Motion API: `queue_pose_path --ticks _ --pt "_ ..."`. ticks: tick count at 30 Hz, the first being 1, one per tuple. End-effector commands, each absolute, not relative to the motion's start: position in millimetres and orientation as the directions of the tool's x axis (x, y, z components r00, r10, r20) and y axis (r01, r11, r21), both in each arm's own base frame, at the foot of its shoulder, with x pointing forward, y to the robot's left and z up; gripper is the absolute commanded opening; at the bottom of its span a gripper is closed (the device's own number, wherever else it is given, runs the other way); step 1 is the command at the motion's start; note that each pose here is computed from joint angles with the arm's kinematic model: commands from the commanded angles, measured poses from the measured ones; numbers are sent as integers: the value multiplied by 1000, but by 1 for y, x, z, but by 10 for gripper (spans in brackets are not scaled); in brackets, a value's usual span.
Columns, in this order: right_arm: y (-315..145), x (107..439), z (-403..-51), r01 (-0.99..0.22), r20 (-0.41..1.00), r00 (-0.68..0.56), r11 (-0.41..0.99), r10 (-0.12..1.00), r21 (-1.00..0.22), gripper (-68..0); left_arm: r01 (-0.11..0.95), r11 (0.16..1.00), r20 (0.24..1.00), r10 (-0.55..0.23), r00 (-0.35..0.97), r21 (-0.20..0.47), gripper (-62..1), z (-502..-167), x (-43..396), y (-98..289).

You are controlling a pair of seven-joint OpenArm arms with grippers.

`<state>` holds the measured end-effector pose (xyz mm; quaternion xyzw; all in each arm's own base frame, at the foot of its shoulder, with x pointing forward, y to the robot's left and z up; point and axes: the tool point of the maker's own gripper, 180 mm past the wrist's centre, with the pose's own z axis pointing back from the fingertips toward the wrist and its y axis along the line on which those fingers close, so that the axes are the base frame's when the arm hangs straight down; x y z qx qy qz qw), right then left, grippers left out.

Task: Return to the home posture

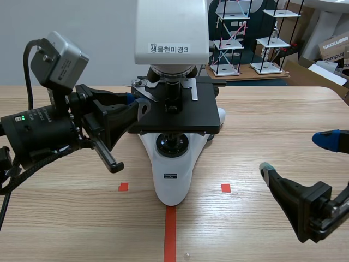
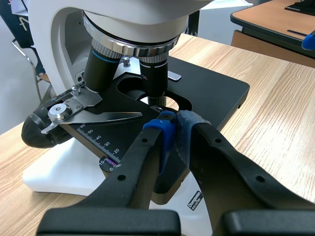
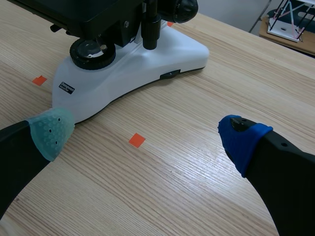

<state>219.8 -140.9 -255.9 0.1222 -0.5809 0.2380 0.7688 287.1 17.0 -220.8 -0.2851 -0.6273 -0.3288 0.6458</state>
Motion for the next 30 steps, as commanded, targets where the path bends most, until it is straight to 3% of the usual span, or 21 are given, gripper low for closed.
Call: queue_pose_path --ticks 1,30 --pt "-141 224 -245 -502 960 176 859 217 -102 -27 785 617 999 -38 -37 53 -573 -208 288 14" --pt "-141 224 -245 -502 960 176 859 217 -102 -27 785 616 998 -43 -44 61 -573 -208 287 15"
